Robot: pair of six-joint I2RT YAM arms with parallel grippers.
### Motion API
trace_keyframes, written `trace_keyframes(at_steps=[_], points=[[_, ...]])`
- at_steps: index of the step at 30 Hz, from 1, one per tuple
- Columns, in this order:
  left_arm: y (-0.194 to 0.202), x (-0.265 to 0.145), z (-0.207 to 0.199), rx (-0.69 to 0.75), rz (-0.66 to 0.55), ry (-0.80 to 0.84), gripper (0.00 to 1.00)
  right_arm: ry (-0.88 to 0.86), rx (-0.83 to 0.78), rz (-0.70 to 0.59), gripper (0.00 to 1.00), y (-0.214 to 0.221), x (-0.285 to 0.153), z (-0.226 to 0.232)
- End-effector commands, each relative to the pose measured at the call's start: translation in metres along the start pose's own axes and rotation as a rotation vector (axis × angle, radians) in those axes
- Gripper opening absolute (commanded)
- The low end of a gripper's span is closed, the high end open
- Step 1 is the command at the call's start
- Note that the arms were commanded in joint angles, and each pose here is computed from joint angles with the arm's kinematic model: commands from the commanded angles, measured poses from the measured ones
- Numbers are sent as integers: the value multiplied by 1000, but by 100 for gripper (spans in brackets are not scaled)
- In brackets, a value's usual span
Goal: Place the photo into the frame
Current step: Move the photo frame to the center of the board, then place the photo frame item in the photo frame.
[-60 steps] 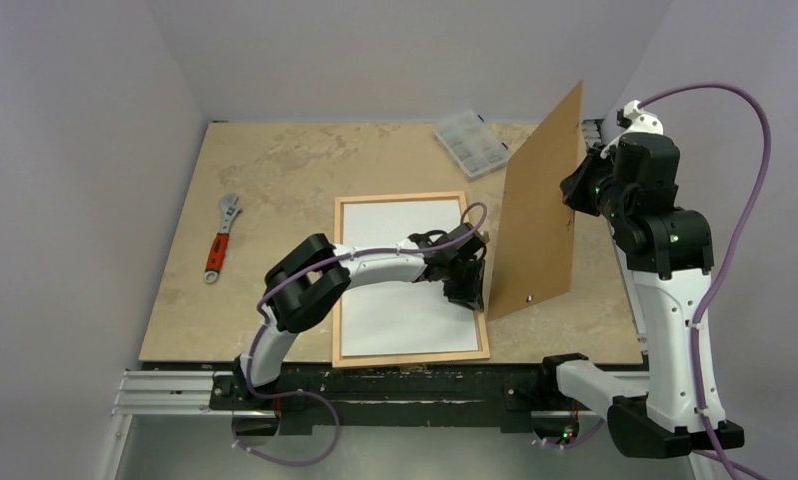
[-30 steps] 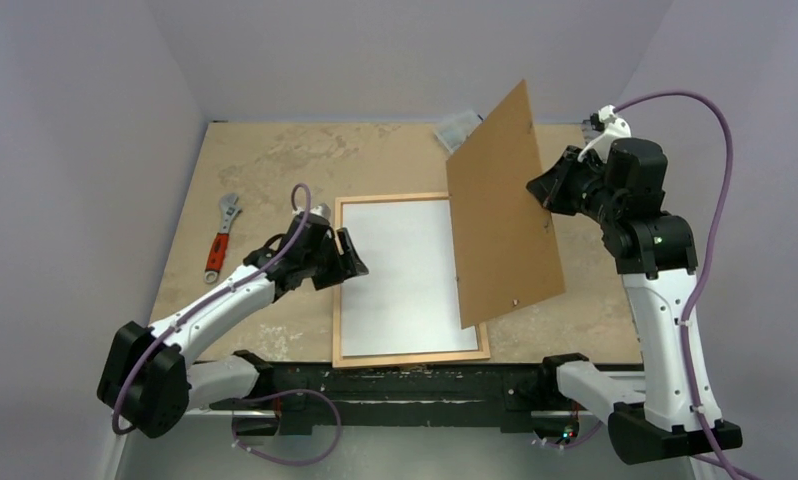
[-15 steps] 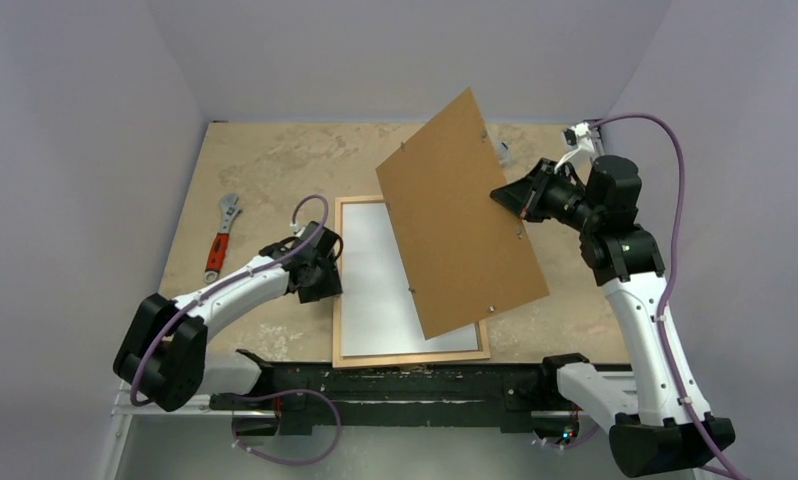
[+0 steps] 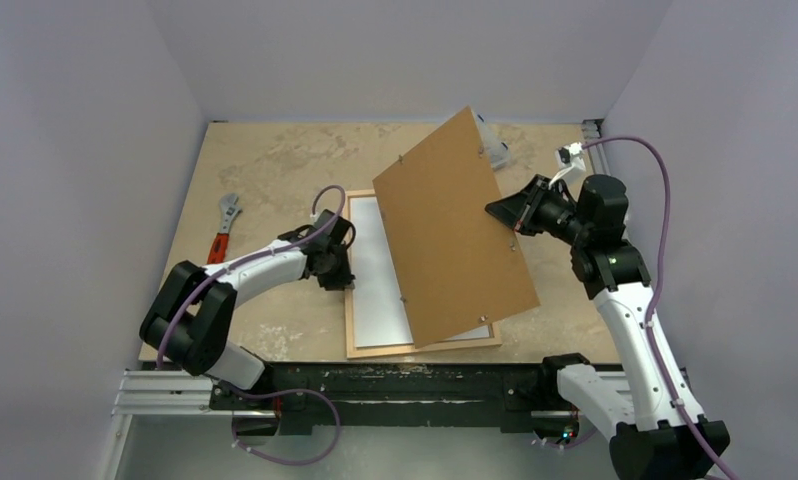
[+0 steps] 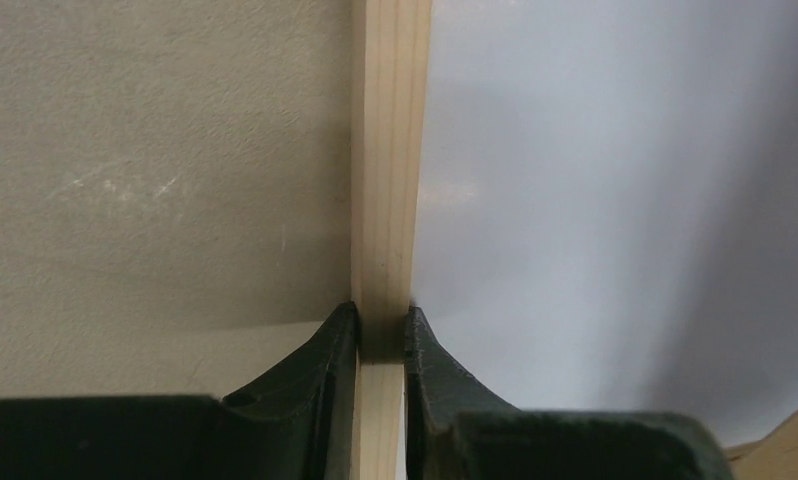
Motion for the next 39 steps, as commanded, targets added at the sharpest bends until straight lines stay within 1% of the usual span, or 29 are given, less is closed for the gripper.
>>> trace_keyframes(at_steps=[1, 3, 5, 6, 9, 11, 13, 15, 16, 20, 24, 27, 31, 33, 36, 39], points=[[-18, 9, -28, -24, -46, 130, 1, -92, -30, -103, 0, -15, -6, 19], [-23, 7, -34, -6, -51, 145, 1, -82, -23, -104, 0, -14, -4, 17], [-26, 3, -39, 9, -62, 142, 5, -80, -20, -105, 0, -14, -4, 17], [-25, 3, -38, 15, -63, 138, 11, -80, -18, -106, 0, -14, -4, 16], [-25, -3, -36, 21, -72, 123, 38, -81, -13, -111, 0, -15, -4, 17], [-23, -10, -32, 25, -85, 105, 50, -80, -6, -115, 0, -16, -4, 18], [-22, -25, -30, 21, -115, 121, 65, -82, 12, -115, 0, -15, -4, 18], [-21, -39, -25, 16, -163, 121, 73, -92, 39, -119, 0, -14, -3, 18], [-21, -46, -24, 14, -180, 127, 75, -98, 58, -119, 0, -13, -2, 17], [-16, -71, -20, 24, -222, 168, 75, -158, 149, -110, 0, -7, 6, 14], [-6, -78, -15, 1, -217, 191, 70, -250, 276, -85, 0, 0, 17, 10], [5, -81, -4, -21, -211, 149, 65, -294, 341, -68, 0, 3, 25, 5], [13, -89, 18, -38, -233, 7, 63, -295, 369, -42, 0, 4, 32, -1], [16, -92, 24, -33, -233, -27, 62, -301, 381, -41, 0, 5, 33, -3], [20, -92, 27, -23, -215, -38, 61, -307, 399, -45, 0, 6, 34, -6], [23, -89, 23, -6, -188, -15, 61, -307, 411, -49, 0, 6, 36, -9]])
Point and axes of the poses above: each gripper's point midway between its finger pads, its own x axis out along the fingers, its own z axis along the line the jaws close on, y = z × x, the point moved 8 cm from there along -x, back along the fingers, and after that the axes turned 6 degrees about x, right-handed, at the moved point
